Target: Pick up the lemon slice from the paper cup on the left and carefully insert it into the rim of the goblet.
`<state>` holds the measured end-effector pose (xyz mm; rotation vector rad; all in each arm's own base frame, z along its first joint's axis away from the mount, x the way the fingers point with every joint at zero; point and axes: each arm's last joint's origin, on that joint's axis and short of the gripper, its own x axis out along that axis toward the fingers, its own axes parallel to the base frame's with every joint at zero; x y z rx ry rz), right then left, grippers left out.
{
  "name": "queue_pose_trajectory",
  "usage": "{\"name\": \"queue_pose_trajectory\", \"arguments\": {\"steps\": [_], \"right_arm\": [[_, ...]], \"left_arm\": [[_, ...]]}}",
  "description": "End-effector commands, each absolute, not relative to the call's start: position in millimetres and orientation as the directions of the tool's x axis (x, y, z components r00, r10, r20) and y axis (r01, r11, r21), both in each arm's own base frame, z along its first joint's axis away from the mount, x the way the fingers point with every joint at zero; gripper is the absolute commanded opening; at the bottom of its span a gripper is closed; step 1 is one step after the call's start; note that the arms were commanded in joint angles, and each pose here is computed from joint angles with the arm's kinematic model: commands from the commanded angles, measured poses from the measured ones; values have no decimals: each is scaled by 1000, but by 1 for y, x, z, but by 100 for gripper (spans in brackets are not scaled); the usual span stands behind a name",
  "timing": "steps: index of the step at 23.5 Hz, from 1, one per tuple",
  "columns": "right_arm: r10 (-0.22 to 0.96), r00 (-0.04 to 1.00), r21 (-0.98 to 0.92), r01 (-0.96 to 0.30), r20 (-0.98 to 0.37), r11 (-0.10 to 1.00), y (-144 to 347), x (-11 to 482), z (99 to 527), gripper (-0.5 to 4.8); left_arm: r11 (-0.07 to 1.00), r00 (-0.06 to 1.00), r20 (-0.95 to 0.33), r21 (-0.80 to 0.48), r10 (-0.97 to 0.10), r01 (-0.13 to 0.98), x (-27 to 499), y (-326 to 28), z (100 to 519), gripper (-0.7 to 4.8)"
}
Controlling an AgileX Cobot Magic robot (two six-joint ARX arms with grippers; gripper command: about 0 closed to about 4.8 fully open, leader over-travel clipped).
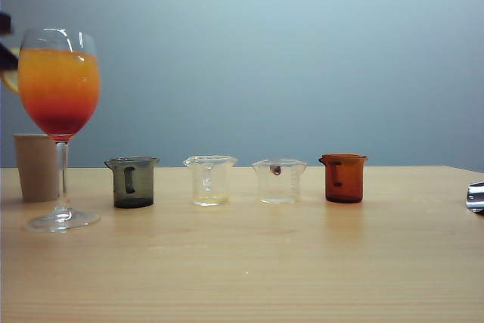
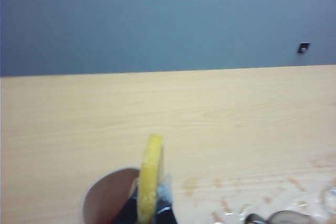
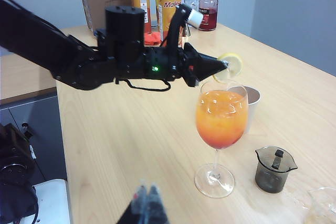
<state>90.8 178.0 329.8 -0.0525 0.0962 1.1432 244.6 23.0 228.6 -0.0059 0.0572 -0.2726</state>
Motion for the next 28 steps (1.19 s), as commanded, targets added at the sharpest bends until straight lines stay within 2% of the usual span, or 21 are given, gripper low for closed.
{"name": "queue_pose_trajectory", "arguments": {"steps": [1, 6, 12, 16, 21, 28], "right_arm": [[909, 410, 4, -911, -74, 412, 178, 91, 334, -5], [909, 410, 4, -911, -74, 412, 178, 90, 334, -5], [915, 397, 5, -917, -74, 398, 178, 90, 334, -5], [915, 396, 5, -918, -74, 397, 178, 90, 334, -5], [916, 393, 6, -919, -75, 395, 178, 90, 334, -5], [924, 375, 7, -926, -75, 377, 178, 89, 334, -5]], "left_arm": [[945, 946, -10, 18, -325, 325, 230, 20, 247, -6], [943, 944, 14, 37, -330, 329, 207, 16, 266, -6], [894, 891, 77, 29, -448, 447, 180, 24, 285, -6], [836, 835, 66, -20, -546, 549, 173, 36, 286, -6], [752, 751, 55, -19, -658, 659, 172, 31, 285, -6], [692, 692, 38, -12, -721, 722, 176, 31, 282, -6]]}}
